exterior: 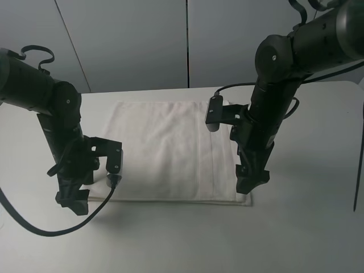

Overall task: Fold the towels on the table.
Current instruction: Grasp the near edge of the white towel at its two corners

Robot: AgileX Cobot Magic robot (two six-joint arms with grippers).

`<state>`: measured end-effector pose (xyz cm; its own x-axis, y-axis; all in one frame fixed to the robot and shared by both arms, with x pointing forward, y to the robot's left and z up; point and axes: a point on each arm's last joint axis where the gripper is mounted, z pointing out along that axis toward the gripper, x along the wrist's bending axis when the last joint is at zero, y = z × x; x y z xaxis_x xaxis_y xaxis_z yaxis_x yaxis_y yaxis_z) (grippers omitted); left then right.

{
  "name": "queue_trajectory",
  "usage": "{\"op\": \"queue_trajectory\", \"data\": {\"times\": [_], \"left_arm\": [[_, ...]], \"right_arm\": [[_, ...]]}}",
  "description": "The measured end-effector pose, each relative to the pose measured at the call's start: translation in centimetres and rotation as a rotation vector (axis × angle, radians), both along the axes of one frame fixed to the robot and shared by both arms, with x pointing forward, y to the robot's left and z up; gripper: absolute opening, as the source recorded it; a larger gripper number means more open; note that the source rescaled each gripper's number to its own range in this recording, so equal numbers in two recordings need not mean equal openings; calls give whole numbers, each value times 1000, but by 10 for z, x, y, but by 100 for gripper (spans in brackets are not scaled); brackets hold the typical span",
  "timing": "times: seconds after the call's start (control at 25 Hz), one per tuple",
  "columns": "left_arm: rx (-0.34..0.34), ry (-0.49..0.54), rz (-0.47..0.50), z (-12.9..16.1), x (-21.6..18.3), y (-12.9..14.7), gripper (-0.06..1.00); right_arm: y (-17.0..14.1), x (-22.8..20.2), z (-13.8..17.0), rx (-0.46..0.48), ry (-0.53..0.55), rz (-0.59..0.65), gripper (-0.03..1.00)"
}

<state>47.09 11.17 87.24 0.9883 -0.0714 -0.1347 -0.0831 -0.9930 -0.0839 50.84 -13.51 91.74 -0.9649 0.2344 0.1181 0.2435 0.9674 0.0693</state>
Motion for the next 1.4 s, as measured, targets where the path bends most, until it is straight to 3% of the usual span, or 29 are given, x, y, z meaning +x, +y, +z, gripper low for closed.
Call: {"op": "queue_trajectory", "data": {"times": [0.76, 1.4], "left_arm": [[-2, -6, -4, -1, 0, -1, 98], [-6, -12, -2, -1, 0, -2, 98]], "right_arm": [[15, -19, -38, -96, 114, 95, 100], [12, -24, -46, -104, 38, 95, 100]]}}
